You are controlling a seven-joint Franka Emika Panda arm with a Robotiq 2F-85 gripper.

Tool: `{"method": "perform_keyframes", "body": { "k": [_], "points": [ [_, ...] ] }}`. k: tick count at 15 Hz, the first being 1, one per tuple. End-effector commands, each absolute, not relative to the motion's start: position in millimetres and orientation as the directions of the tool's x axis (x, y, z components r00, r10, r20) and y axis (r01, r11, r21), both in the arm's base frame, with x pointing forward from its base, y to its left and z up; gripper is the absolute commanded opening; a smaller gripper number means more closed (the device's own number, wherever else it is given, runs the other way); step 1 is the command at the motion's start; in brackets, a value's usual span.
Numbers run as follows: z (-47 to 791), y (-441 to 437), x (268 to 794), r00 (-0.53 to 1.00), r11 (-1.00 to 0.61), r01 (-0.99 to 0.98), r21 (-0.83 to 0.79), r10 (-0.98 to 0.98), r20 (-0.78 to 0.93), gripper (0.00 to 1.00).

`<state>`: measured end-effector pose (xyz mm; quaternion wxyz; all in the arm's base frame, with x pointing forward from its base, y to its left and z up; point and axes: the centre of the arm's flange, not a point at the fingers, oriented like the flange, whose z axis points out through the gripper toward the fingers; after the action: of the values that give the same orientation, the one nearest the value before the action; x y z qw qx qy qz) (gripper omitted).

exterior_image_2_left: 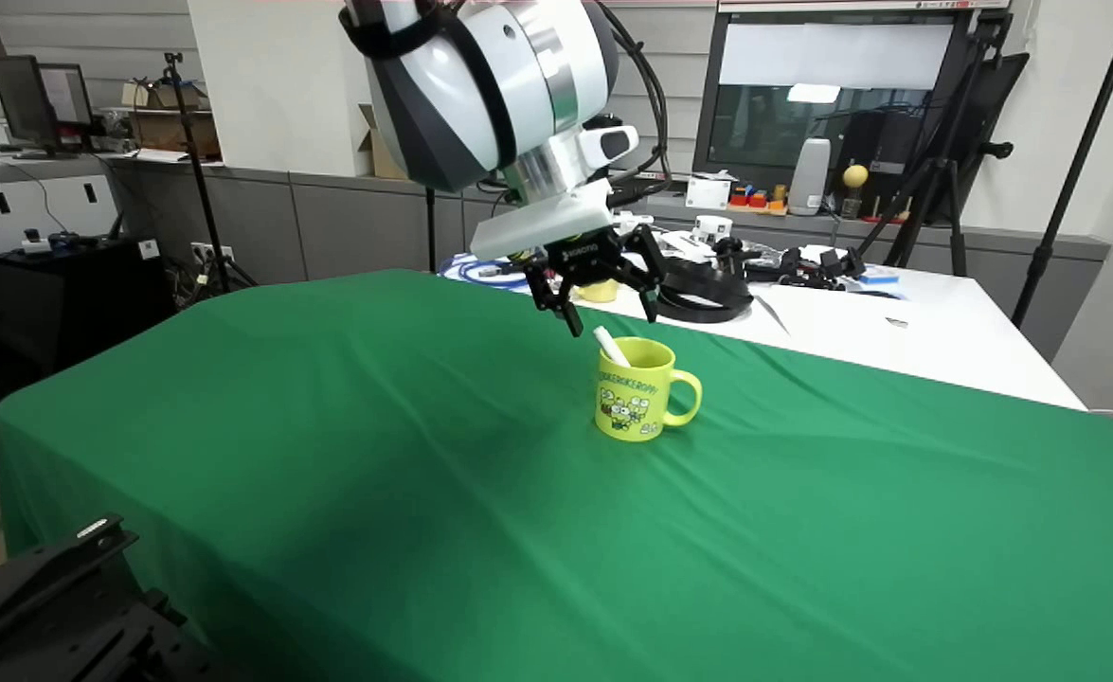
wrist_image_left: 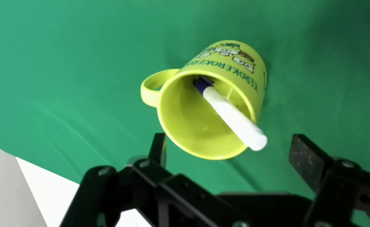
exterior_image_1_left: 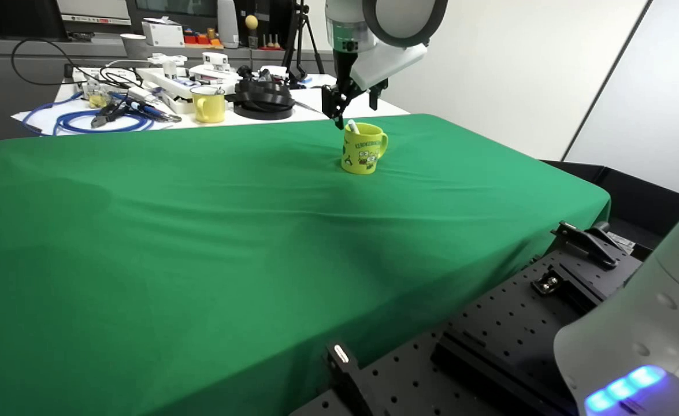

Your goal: Pick up the marker from the yellow cup and place it on the table

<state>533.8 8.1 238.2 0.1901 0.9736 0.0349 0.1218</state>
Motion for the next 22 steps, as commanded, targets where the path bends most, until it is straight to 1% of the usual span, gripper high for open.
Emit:
{"method": "perform_keyframes", "body": {
  "k": [1,4,5,6,9,16,17,19,22],
  "points": [
    [234.2,9.8,538.1,0.968,-0.923,-0.03,0.385,0.07,0.243,1.0],
    [232.8,10.3,537.0,0.967,-0.923,-0.04,0.382,0.06,0.248,1.0],
    [232.8,10.5,536.5,0.966,-0.924,-0.044,0.38,0.059,0.254,0.75],
    [232.8,10.6,536.3,0.965,-0.924,-0.046,0.379,0.057,0.255,0.75],
    [232.1,10.9,536.0,0.966,-0.924,-0.052,0.378,0.05,0.255,0.51],
    [231.3,9.7,535.1,0.967,-0.925,-0.058,0.375,0.041,0.25,0.05],
    [230.8,9.4,534.9,0.968,-0.925,-0.058,0.376,0.04,0.248,0.01],
    [232.0,6.7,535.8,0.97,-0.921,-0.064,0.385,0.034,0.241,0.04],
    [238.7,3.9,541.4,0.974,-0.919,-0.077,0.388,0.014,0.227,0.04]
  ]
}}
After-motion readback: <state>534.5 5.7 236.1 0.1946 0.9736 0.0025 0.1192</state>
